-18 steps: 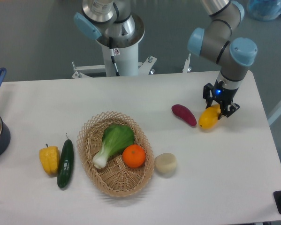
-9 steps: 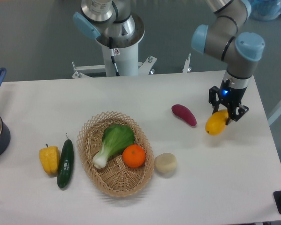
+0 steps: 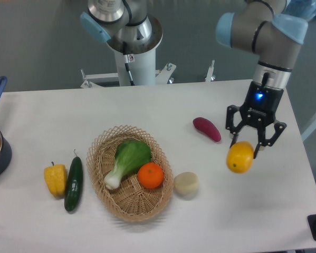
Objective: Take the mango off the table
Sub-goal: 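Lift the grasped mango up off the table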
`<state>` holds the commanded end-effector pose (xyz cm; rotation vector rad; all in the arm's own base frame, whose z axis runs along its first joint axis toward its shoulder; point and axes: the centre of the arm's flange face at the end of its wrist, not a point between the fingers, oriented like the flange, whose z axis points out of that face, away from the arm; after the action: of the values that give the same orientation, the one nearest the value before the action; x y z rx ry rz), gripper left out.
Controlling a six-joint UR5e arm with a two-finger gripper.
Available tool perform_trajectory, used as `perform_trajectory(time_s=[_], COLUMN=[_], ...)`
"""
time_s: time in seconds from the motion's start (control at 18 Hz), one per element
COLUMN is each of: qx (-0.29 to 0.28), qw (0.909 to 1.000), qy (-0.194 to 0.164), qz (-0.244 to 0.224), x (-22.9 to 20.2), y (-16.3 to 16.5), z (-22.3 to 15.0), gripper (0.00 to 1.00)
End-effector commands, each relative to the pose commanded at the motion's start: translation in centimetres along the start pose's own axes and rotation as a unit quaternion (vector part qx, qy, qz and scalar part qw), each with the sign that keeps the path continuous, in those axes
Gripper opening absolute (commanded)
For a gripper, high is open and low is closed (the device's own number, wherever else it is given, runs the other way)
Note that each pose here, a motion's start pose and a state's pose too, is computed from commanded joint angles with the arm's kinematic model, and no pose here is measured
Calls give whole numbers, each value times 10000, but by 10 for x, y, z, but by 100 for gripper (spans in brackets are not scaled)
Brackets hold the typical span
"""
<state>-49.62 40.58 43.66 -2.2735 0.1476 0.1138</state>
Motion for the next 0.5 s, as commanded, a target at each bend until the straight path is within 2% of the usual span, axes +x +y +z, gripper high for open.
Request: perform_trajectory(time_s=[0.17, 0.5], qx=[100, 108], qw=[9996, 9994], qy=[-40, -105], qz=[-249, -306], x=[4, -3], y=[-32, -33], z=[-3, -8], gripper=[7, 7])
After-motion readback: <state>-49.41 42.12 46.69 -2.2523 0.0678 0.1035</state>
